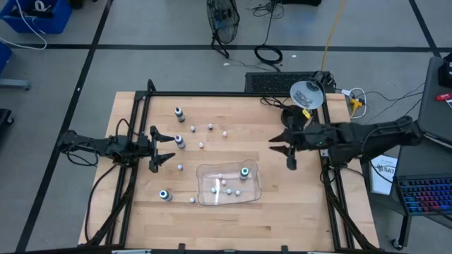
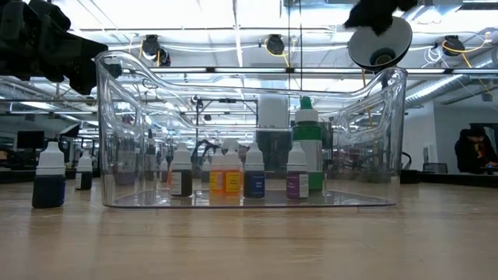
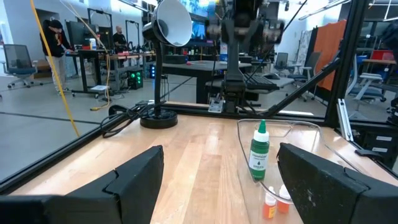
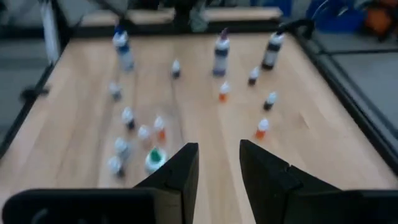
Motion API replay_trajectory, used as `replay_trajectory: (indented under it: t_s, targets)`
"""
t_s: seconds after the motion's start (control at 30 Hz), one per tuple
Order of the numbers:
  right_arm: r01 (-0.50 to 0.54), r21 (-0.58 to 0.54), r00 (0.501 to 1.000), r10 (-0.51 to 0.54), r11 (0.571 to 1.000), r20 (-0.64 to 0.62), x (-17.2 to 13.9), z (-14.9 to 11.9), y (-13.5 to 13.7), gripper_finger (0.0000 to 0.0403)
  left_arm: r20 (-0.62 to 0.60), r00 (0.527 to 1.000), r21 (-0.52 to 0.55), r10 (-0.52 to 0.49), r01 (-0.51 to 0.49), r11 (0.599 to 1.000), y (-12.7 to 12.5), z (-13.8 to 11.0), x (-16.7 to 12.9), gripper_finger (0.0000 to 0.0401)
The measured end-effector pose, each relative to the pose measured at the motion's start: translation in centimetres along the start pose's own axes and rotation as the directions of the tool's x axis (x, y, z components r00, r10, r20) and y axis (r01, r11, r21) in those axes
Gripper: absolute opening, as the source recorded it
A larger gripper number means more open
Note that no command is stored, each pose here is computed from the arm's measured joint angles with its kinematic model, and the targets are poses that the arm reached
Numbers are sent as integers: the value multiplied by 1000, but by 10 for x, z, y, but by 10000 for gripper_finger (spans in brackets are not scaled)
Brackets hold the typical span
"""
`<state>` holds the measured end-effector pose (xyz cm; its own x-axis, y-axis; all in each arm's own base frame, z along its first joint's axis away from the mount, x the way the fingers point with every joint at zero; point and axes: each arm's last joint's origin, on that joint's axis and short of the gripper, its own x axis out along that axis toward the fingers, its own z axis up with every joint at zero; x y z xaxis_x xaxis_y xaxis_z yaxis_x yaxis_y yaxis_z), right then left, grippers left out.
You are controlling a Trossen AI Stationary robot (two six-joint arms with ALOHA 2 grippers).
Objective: Pick & Place food coloring
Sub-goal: Put the bottom small black food coloring bottle into the bin
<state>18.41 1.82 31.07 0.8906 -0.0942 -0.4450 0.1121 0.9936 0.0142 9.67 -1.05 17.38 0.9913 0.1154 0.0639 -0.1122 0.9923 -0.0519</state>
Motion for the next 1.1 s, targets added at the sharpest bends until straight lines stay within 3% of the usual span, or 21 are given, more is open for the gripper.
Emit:
replay_trajectory:
  t_s: [0.1, 0.23, 0.43, 0.53, 0.67, 0.97, 1.1]
  targets:
    - [-18, 17, 992, 15, 1000, 128, 15, -34, -1, 105, 0, 1000, 0, 0, 0, 1000, 0, 0, 0, 310]
    - [-11, -60, 966, 27, 998, 257, 32, -80, -3, 107, 0, 1000, 0, 0, 0, 1000, 0, 0, 0, 310]
    - [-2, -53, 896, 26, 999, 444, 32, -126, -10, 105, 0, 1000, 0, 0, 0, 1000, 0, 0, 0, 310]
    - [22, -33, 851, -2, 999, 525, 26, -138, -16, 106, 0, 1000, 0, 0, 0, 1000, 0, 0, 0, 310]
    - [36, 30, 772, -47, 999, 634, 16, -129, -23, 106, 0, 1000, 0, 0, 0, 1000, 0, 0, 0, 310]
    - [95, 71, 881, -117, 993, 458, 26, -146, -34, 107, 0, 1000, 0, 0, 0, 1000, 0, 0, 0, 310]
    - [98, 65, 884, -117, 993, 453, 27, -147, -34, 105, 0, 1000, 1, 0, 0, 1000, 0, 0, 0, 310]
